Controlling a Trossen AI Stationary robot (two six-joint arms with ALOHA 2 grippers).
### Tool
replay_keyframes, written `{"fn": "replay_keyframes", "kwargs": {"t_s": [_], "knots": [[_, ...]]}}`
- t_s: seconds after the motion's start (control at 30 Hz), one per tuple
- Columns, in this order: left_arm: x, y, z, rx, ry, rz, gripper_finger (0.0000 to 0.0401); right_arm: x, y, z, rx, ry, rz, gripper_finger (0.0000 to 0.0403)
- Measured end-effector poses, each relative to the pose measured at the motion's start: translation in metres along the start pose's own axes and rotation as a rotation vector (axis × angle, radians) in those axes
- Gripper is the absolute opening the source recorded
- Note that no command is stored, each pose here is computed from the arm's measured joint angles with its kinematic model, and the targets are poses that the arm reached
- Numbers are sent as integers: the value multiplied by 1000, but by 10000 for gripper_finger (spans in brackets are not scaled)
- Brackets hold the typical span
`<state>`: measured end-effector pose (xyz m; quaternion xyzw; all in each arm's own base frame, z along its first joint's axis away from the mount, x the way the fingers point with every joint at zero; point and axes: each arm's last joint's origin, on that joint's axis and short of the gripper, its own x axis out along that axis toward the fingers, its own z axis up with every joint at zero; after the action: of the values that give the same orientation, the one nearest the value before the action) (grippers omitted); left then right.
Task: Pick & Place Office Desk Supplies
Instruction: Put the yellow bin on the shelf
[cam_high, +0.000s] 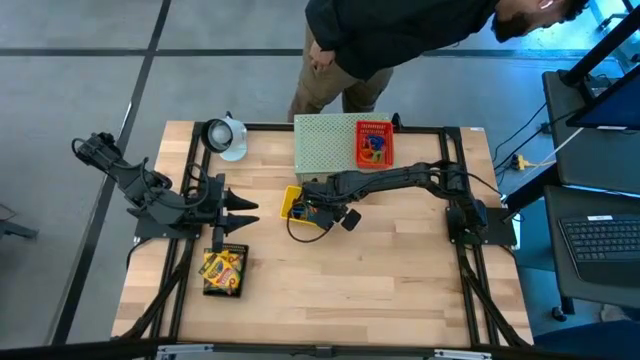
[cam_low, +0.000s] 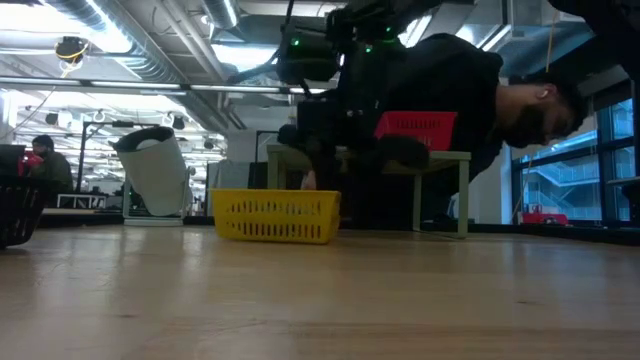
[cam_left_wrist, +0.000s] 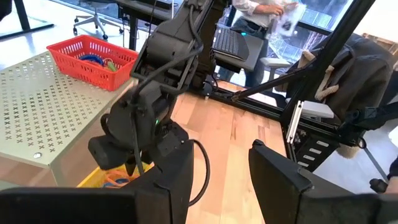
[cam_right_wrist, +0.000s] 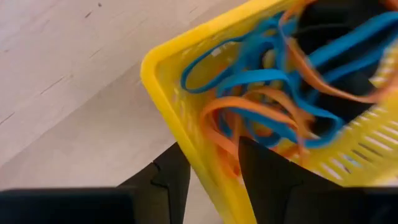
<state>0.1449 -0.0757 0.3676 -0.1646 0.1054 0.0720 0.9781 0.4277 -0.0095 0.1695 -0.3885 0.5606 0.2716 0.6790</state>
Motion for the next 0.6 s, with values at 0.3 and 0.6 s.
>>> {"fn": "replay_keyframes", "kwargs": {"t_s": [0.3,0.6], "knots": [[0,0,0,-6,-1,-1,148,18,-1,2,18,1,8,105],[0,0,0,-17,-6,7,148,21,6,10,141,0,36,10]]}}
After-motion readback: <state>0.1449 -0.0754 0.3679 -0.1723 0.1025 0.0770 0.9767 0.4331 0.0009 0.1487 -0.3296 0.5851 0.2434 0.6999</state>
